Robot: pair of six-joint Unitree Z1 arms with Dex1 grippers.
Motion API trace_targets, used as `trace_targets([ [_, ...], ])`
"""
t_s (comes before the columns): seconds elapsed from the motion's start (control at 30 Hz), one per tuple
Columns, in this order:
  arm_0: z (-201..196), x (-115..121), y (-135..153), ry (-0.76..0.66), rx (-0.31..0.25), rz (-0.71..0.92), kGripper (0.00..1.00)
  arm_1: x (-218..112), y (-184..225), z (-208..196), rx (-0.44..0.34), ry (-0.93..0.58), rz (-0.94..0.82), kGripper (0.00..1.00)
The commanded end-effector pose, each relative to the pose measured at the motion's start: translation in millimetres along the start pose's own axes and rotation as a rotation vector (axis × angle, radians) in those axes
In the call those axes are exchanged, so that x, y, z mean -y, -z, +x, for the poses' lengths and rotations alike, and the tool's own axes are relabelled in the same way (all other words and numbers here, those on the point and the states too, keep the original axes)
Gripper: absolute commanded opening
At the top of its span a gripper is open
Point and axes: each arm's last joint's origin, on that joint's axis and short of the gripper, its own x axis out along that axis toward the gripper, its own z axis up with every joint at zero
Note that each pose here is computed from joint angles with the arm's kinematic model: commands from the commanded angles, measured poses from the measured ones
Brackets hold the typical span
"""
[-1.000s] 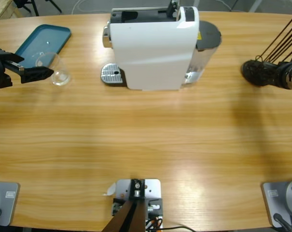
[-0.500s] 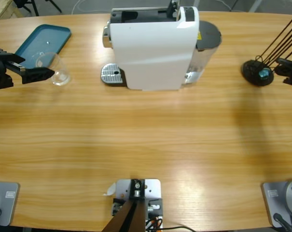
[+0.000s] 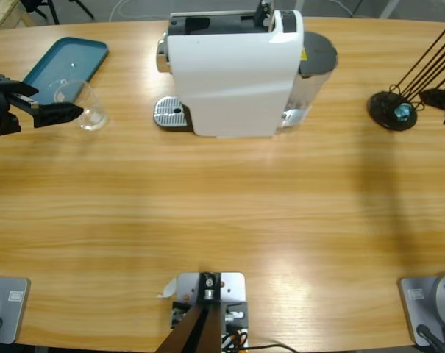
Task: Pour coffee
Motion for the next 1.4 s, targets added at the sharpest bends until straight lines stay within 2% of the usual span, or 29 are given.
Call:
trace_targets([
  [0.03, 11.6, 5.1, 5.2, 0.021, -0.046, 0.008, 0.95, 3.5, 28.7, 18.3, -0.049, 0.059, -0.012, 0.86],
  [0.07, 12.1, 5.4, 5.3, 0.024, -0.048, 0.008, 0.949, 2.3, 28.3, 21.6, -0.052, 0.063, -0.013, 0.761],
  [0.1, 13.3, 5.7, 4.9, 0.024, -0.052, 0.009, 0.95, 0.9, 28.1, 25.1, -0.055, 0.065, -0.015, 0.716],
  [0.3, 17.1, 6.8, 3.8, 0.025, -0.063, 0.013, 0.95, -8.2, 32.2, 55.7, -0.092, 0.085, -0.023, 0.707],
  [0.37, 17.5, 6.9, 3.9, 0.025, -0.065, 0.013, 0.95, -9.7, 35.1, 63.0, -0.109, 0.089, -0.026, 0.669],
  [0.43, 18.1, 7.0, 3.9, 0.024, -0.067, 0.014, 0.95, -9.3, 35.0, 63.1, -0.108, 0.091, -0.023, 0.637],
  [0.67, 21.2, 7.7, 3.5, 0.023, -0.076, 0.016, 0.95, 0.7, 31.3, 63.8, -0.1, 0.13, 0.004, 0.626],
  [0.77, 21.7, 8.1, 3.6, 0.026, -0.078, 0.016, 0.95, 1.4, 30.3, 63.6, -0.097, 0.129, 0.002, 0.469],
  [0.93, 22.1, 8.4, 3.3, 0.029, -0.079, 0.016, 0.95, 2.9, 29.9, 64.8, -0.102, 0.13, -0.006, 0.462],
  [1.0, 22.4, 8.4, 3.3, 0.029, -0.08, 0.016, 0.95, 3.3, 29.8, 66.1, -0.108, 0.124, -0.01, 0.43],
  [1.4, 23.6, 8.8, 3.1, 0.029, -0.084, 0.018, 0.95, 1.9, 25.2, 76.8, -0.109, 0.122, -0.015, 0.43],
])
